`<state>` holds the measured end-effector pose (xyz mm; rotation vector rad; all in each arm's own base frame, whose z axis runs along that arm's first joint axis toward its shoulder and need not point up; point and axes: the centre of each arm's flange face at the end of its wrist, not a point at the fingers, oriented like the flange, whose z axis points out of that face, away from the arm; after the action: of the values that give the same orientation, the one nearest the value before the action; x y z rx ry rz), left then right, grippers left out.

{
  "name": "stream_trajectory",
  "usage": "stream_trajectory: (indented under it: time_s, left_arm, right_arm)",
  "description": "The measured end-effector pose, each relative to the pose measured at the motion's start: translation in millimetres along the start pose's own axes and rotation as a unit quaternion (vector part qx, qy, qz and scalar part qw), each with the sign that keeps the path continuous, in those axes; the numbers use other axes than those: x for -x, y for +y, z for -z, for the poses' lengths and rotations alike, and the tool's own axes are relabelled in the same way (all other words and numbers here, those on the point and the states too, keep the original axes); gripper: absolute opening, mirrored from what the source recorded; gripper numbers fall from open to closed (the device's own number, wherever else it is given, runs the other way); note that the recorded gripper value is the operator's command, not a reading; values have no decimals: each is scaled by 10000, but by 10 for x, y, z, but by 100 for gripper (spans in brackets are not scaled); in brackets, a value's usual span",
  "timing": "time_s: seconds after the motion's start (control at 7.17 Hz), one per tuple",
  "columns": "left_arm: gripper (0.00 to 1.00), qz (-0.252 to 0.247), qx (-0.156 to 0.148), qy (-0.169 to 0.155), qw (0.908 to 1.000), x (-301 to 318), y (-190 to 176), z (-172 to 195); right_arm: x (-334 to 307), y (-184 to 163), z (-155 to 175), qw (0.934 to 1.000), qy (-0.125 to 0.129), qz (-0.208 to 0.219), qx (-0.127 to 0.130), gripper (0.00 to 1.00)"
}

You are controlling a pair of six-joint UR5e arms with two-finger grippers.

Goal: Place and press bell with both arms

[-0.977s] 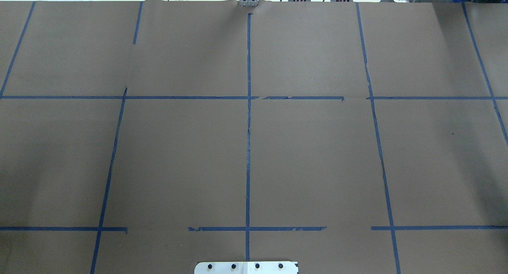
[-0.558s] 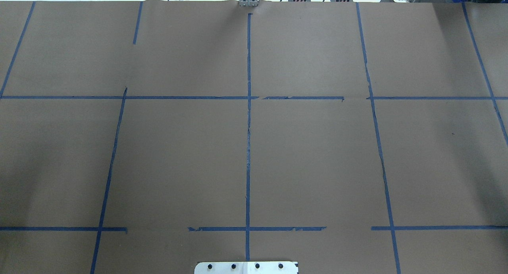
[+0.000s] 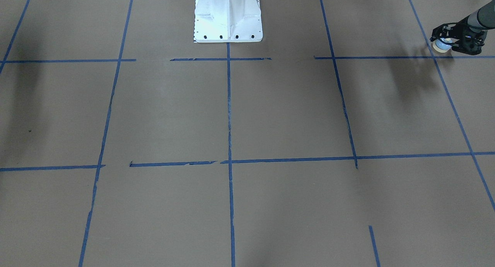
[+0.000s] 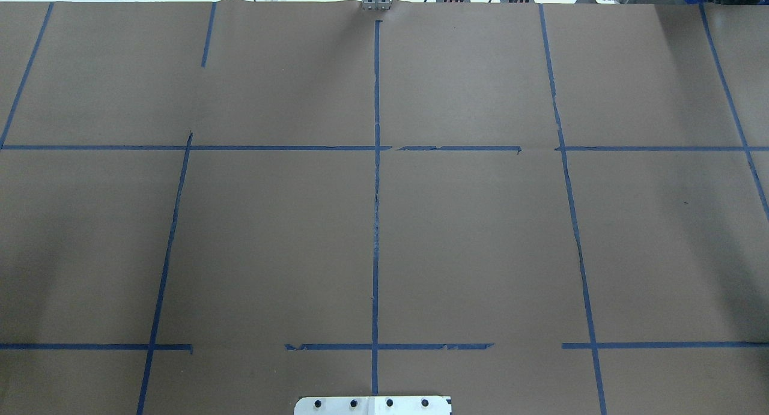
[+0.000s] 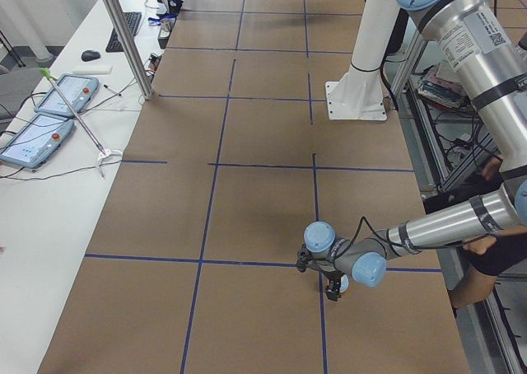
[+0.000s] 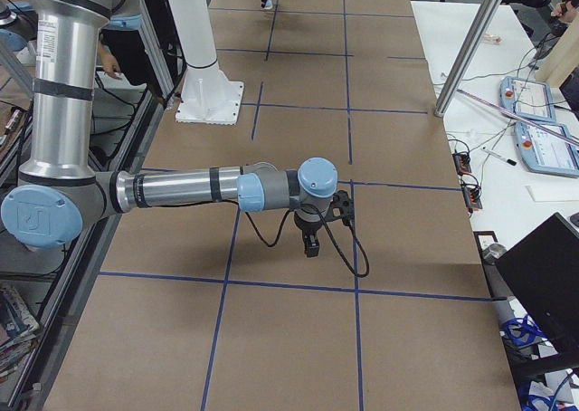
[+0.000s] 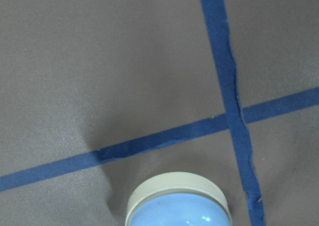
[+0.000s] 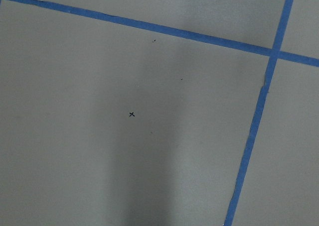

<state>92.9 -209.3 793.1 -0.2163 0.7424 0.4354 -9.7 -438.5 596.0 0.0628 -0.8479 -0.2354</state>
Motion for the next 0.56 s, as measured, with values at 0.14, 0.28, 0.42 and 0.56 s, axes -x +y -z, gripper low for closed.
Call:
stream_trajectory:
  time_s: [0.14,0.28,0.42,0.56]
  left_arm:
    - [8,-31,-31,10,10000,-7,-1,5]
    - [7,-114,-122,49,9998,-36,-15,30]
    - [7,-273,-295,204,9990,-131,-54,109]
    - [7,-378,-543,535,9964,-377,-172,315]
  right_arm:
    - [4,0,1,10000,-10,4,-2,100]
    - [6,-1,3,10000,-14,7,-3,100]
    - [10,-2,6,10000,-16,12,-7,100]
    - [15,-7,11,10000,-16,21,-15,100]
